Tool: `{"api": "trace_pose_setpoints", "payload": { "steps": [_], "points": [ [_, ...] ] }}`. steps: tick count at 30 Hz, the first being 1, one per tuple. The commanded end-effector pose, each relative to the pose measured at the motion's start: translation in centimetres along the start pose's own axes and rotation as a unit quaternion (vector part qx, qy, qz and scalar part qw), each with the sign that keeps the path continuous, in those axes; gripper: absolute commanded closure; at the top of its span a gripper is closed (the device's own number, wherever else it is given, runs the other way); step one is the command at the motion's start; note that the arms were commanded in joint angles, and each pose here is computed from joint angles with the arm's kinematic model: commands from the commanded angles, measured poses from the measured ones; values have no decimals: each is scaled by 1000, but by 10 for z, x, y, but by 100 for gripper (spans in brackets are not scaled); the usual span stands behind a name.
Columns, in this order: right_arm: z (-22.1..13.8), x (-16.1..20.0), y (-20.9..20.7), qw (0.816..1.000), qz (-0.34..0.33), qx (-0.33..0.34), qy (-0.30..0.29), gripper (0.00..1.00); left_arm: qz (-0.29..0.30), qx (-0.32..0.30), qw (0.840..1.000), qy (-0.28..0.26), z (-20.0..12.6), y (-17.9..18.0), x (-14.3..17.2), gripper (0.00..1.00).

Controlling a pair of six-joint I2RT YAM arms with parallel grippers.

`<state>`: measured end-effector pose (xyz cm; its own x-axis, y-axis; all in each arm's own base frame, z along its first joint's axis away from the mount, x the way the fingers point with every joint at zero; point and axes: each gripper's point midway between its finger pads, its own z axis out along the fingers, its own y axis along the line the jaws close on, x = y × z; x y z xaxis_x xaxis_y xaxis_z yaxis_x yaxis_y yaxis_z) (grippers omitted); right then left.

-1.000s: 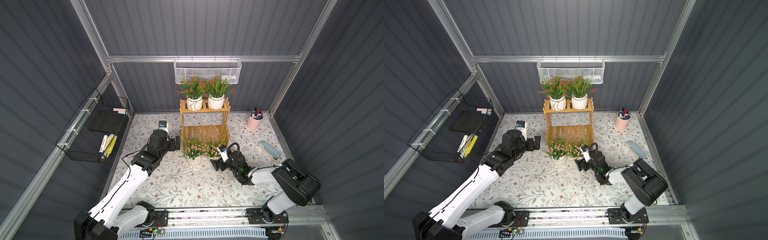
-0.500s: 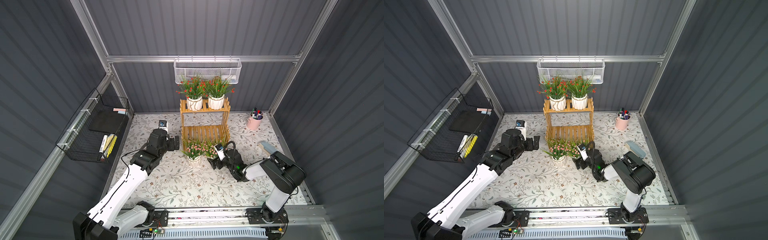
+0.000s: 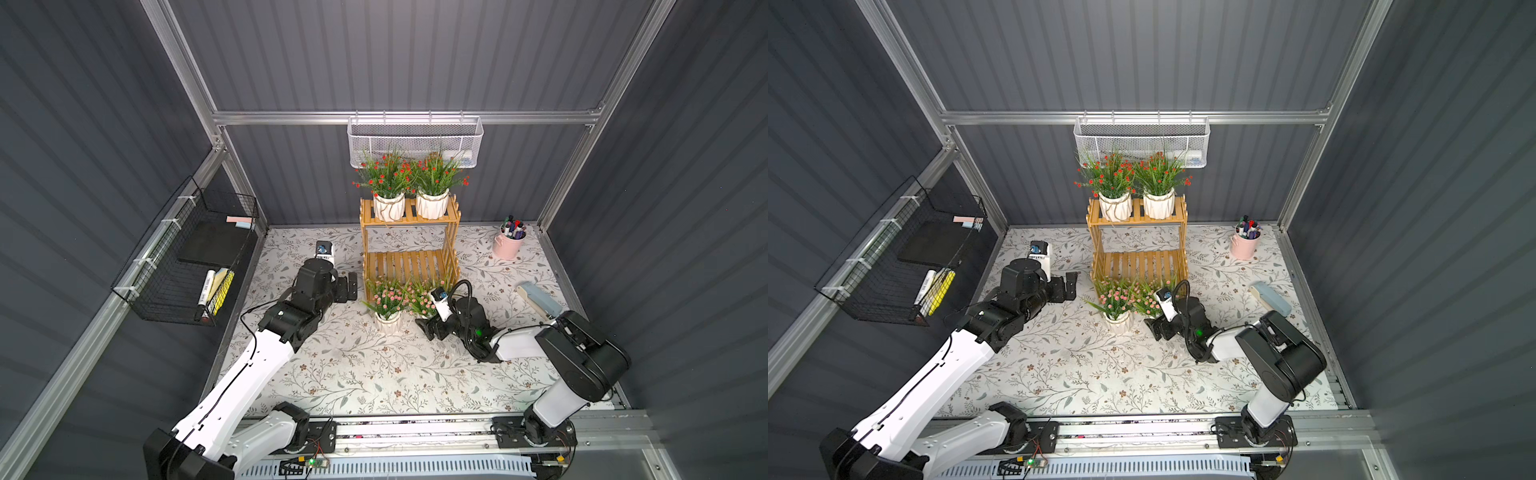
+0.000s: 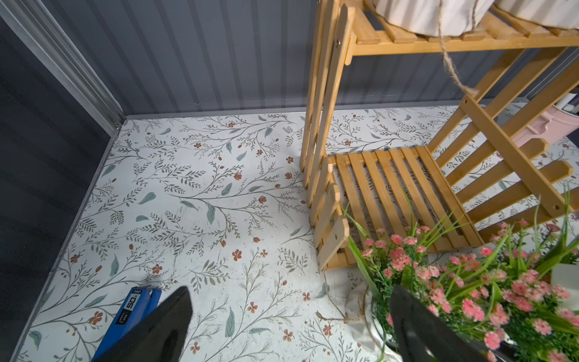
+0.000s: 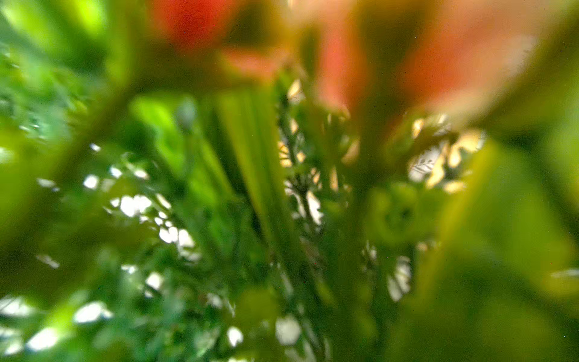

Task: Place the baby's breath potted plants on the rack by color
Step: Pick up the baby's breath potted plant from the center of the board.

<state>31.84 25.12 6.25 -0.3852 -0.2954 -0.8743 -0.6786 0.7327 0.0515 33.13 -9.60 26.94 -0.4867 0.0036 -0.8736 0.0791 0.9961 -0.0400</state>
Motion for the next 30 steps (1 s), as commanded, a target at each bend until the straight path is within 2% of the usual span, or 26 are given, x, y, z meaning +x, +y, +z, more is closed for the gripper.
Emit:
{"api": "trace_pose_setpoints", "payload": {
  "steps": [1, 10, 14, 19, 30],
  "points": [
    [-10, -38, 1, 999, -1, 6, -34, 22, -2, 5, 1000, -22, -14, 1, -13, 1],
    [-35, -85, -24, 995, 40, 83, -47, 23, -10, 22, 1000, -13, -9, -7, -13, 1],
    [-35, -109, -40, 990, 42, 127, -48, 22, -17, 40, 999, -11, -5, -14, -11, 1],
    [-17, -129, -52, 986, 41, 152, -52, 20, -24, 50, 998, -10, -5, -17, -8, 1],
    [40, -142, -82, 978, 62, 196, -44, 20, -30, 56, 998, -13, -6, -18, -6, 1]
  ]
}}
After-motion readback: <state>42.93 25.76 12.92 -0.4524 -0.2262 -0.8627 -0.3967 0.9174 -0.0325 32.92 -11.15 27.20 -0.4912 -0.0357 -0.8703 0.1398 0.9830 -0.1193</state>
